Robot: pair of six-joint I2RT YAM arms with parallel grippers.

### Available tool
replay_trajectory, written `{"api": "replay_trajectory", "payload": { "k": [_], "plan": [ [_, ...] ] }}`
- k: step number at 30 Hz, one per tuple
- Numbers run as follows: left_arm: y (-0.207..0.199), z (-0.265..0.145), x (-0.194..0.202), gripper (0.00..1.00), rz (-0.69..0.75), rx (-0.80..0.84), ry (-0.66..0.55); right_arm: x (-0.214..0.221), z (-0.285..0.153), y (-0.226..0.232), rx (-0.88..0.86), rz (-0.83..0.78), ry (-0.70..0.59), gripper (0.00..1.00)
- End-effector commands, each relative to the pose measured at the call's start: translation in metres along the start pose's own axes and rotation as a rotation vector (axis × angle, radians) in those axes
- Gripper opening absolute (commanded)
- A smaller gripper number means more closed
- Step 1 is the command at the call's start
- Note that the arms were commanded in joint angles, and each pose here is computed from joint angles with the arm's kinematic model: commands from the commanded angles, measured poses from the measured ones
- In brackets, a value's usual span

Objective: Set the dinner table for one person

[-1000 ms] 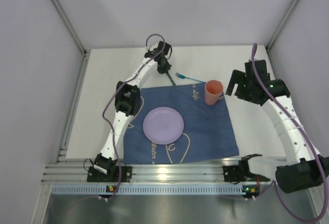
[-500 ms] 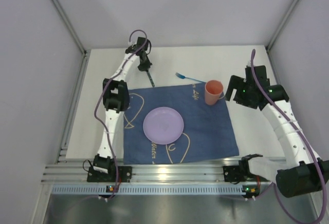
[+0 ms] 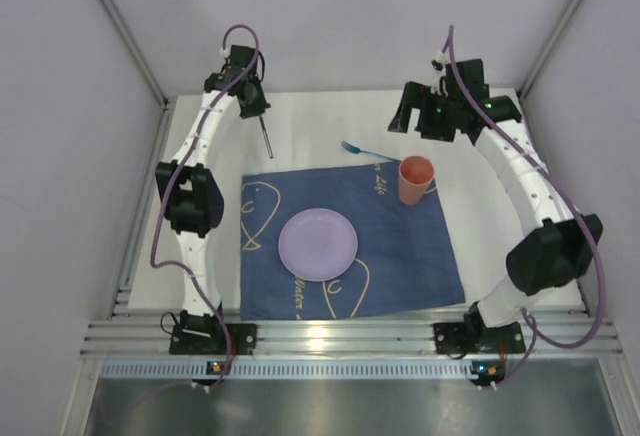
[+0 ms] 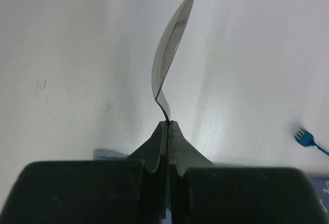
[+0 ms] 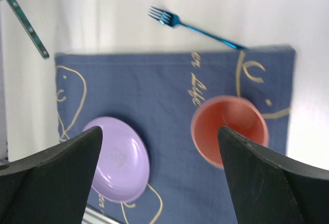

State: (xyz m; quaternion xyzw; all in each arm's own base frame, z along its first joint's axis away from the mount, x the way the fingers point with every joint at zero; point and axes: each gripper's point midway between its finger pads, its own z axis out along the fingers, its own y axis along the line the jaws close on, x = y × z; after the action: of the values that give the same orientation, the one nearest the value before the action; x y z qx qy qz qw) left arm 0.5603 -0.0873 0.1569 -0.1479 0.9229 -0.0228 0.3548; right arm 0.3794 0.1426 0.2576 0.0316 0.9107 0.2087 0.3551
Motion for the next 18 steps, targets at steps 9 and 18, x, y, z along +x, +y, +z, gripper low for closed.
{"api": "replay_trajectory", "payload": {
  "k": [9,18],
  "plan": [
    [-0.11,-0.156,0.078,0.0,0.009,0.338,0.078,-0.045,0.035,0.02,0.031,0.037,-0.059,1.0],
    [-0.17,-0.198,0.238,0.0,-0.133,0.462,0.364,-0.074,-0.043,-0.061,0.297,0.137,-0.251,1.0]
  ]
}}
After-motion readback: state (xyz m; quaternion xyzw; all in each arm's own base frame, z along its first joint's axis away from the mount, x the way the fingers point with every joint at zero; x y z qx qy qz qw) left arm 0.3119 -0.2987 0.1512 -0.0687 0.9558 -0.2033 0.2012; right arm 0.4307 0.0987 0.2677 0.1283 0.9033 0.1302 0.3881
